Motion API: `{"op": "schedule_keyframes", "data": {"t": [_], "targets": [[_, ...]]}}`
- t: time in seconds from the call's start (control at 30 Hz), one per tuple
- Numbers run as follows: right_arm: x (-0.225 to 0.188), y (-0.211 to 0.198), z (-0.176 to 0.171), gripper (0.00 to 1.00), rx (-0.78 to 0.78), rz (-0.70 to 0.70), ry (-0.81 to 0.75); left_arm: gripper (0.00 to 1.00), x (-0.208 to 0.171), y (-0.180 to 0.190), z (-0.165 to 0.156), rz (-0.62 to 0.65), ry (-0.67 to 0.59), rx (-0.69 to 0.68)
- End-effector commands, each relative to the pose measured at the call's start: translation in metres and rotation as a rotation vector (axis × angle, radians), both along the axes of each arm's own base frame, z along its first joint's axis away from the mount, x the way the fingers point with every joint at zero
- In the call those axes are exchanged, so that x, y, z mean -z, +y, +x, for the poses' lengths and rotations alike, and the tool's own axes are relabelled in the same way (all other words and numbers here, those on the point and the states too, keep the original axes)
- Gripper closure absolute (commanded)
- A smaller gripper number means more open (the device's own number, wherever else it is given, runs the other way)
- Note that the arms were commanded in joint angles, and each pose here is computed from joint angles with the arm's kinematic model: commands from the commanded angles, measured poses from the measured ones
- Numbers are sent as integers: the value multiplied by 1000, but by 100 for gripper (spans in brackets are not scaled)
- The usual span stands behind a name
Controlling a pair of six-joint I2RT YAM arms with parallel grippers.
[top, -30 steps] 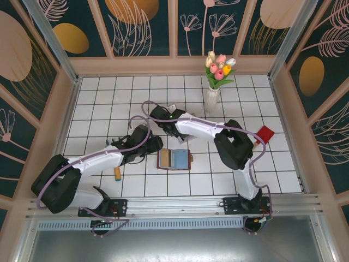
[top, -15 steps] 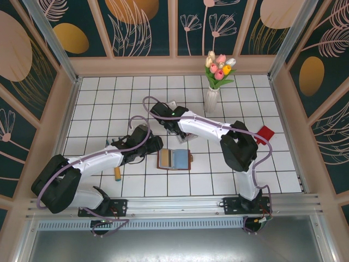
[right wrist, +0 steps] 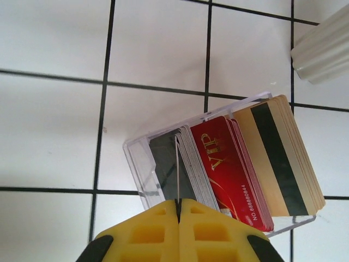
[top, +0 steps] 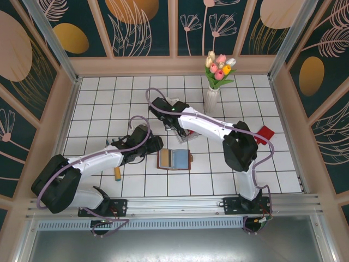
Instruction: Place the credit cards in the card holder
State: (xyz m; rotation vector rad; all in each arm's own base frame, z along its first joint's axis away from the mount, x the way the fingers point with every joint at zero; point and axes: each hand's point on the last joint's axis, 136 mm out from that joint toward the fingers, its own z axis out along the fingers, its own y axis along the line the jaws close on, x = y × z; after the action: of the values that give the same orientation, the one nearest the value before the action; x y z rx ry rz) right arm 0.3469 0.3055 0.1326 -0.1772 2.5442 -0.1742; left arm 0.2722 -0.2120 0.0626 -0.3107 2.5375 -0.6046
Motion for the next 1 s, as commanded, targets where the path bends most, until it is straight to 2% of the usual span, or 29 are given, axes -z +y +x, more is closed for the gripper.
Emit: {"op": "schedule_keyframes", "data": {"t": [0.0, 0.17, 0.23, 0.37, 0.5, 0.6, 0.7, 0.8, 0.97], "targets": [[1, -7, -7, 100, 107, -1, 19, 29, -10, -1, 5, -19, -19, -9], [-14, 0, -11, 100, 115, 37, -12, 29, -19, -1, 6, -29, -38, -8], [-29, 5, -15, 100, 89, 103, -33, 28, -27, -3, 7, -43, -56, 6], [-64, 16, -29, 100, 0, 345, -61, 27, -54, -10, 14, -174, -113, 59], [-91, 27, -47, 100, -171, 721, -1, 24, -102, -30, 18, -413, -196, 194], [-110, 18, -55, 100, -232, 973, 14, 24, -133, -40, 17, -532, -242, 260], [-122, 4, -62, 100, -271, 1103, 12, 24, -151, -44, 15, -633, -263, 307], [-131, -4, -68, 100, -307, 1166, 22, 26, -167, -51, 9, -740, -267, 369], [-140, -9, -76, 100, -362, 1275, 48, 34, -180, -58, 6, -810, -274, 413]]}}
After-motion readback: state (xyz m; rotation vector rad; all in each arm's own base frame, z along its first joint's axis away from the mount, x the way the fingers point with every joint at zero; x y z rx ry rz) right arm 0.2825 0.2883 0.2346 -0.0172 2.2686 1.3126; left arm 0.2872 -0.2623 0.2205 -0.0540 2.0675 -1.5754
